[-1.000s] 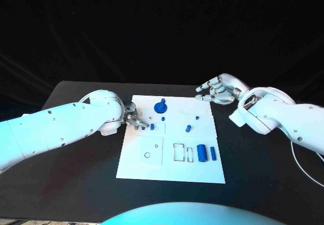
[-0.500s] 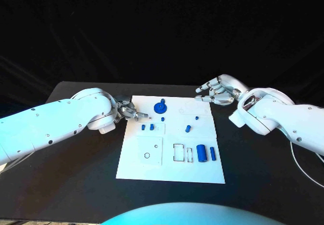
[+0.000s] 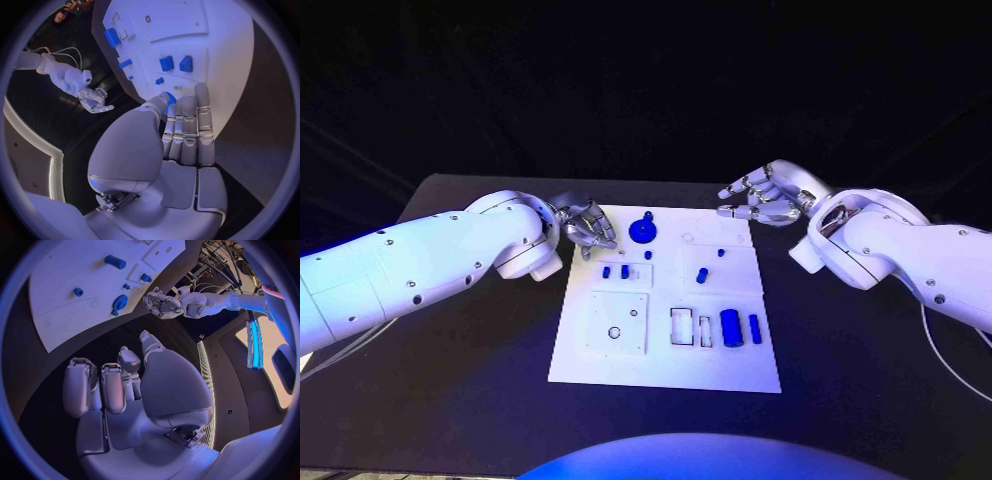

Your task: Assemble the parts on the task board

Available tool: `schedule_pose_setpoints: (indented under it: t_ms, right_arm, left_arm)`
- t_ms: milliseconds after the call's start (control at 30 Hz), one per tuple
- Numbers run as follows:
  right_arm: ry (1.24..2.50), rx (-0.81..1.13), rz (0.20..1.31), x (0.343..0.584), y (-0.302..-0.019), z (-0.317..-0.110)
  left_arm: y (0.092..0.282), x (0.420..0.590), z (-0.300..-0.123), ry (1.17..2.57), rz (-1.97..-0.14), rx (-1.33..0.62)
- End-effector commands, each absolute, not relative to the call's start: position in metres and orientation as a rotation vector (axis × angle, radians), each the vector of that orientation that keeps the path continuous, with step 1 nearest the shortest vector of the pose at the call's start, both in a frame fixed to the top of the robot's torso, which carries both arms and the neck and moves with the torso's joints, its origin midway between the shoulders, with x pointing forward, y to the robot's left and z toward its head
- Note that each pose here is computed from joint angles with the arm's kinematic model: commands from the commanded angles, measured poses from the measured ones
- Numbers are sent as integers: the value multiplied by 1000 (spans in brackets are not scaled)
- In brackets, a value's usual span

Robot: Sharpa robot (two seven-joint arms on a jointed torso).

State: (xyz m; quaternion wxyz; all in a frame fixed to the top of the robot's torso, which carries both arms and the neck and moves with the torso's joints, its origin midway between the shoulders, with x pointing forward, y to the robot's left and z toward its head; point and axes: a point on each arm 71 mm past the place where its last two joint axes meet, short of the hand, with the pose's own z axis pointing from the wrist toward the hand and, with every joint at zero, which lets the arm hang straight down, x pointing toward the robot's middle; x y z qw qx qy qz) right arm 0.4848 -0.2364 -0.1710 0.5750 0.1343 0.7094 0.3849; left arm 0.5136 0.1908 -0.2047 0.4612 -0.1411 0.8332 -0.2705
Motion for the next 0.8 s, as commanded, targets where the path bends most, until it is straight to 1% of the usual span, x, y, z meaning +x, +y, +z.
schedule_pose_setpoints:
  t_ms: [33, 167, 333, 500, 800]
  right_arm:
    - [1672, 306, 908, 484, -235, -172]
    - [1673, 305, 909, 484, -234, -173]
    - [1673, 305, 911, 484, -234, -173]
    - [1669, 306, 911, 484, -233, -173]
    - [1668, 307, 912, 484, -233, -174]
  left_arm:
    - [166, 512, -192, 1841, -842, -30]
    - [149, 508, -195, 1789, -856, 156]
    - [138, 510, -198, 1746, -817, 285]
    - [129, 513, -202, 1735, -769, 362]
    - [117, 518, -211, 1787, -669, 447]
